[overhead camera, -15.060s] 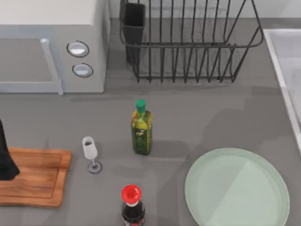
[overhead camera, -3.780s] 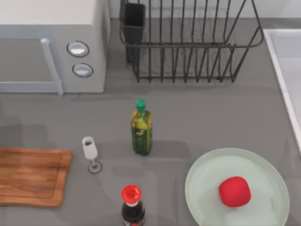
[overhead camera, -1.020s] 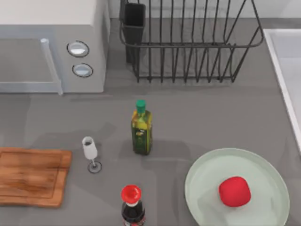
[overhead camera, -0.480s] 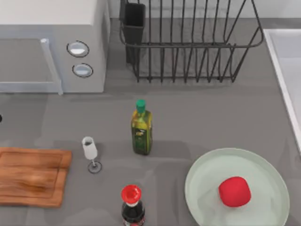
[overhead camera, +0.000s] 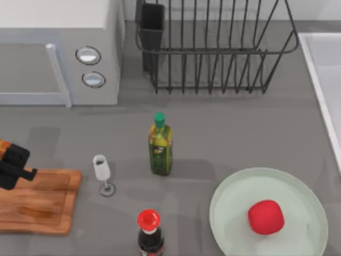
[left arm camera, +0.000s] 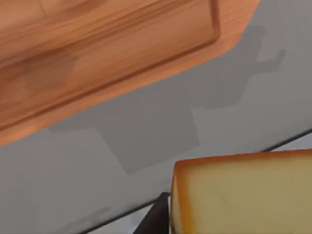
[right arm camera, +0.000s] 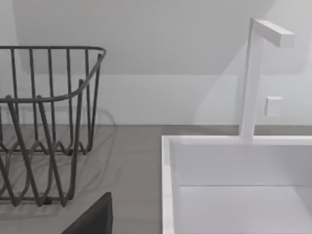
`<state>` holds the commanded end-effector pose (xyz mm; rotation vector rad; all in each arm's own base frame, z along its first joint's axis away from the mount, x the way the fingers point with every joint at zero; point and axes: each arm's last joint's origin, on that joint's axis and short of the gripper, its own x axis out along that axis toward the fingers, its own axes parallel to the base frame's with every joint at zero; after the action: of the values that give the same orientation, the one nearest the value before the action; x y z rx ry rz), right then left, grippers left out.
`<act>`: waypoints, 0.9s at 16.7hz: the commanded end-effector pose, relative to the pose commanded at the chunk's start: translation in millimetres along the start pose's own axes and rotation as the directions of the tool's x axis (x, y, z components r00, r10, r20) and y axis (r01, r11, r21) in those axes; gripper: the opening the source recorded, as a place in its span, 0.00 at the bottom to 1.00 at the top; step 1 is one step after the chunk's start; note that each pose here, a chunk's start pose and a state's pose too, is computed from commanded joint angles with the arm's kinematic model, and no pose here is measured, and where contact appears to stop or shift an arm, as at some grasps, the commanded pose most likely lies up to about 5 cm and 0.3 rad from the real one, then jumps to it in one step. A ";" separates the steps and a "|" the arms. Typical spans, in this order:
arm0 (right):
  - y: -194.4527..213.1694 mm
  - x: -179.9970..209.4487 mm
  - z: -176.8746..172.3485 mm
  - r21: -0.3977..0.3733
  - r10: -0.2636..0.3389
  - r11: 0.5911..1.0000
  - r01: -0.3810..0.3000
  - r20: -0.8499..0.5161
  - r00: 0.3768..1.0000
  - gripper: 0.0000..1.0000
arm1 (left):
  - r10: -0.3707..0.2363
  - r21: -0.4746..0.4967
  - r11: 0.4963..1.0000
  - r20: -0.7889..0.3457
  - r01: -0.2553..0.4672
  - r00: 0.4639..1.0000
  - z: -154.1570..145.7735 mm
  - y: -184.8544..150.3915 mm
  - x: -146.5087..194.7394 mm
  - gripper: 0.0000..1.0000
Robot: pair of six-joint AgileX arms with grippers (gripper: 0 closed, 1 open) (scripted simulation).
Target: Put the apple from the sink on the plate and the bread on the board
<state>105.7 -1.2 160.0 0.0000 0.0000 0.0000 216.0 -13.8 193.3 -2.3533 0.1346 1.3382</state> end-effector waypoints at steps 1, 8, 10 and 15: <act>0.0 0.0 0.0 0.000 0.000 1.000 0.000 0.000 1.000 1.00 | 0.009 -0.054 0.999 -0.003 -0.009 1.000 6.1 4.2 0.9 0.00; 0.0 0.0 0.0 0.000 0.000 1.000 0.000 0.000 1.000 1.00 | 0.073 -0.324 0.944 0.014 -0.064 0.997 37.0 24.5 9.1 0.00; 0.0 0.0 0.0 0.000 0.000 1.000 0.000 0.000 1.000 1.00 | 0.082 -0.351 0.934 0.022 -0.069 0.996 40.3 26.7 10.6 0.00; 0.0 0.0 0.0 0.000 0.000 1.000 0.000 0.000 1.000 1.00 | 0.080 -0.351 0.934 0.025 -0.066 0.996 40.0 25.9 10.9 0.00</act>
<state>105.7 -1.2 160.0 0.0000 0.0000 0.0000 182.4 -19.4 158.3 -2.6329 -0.0320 1.5516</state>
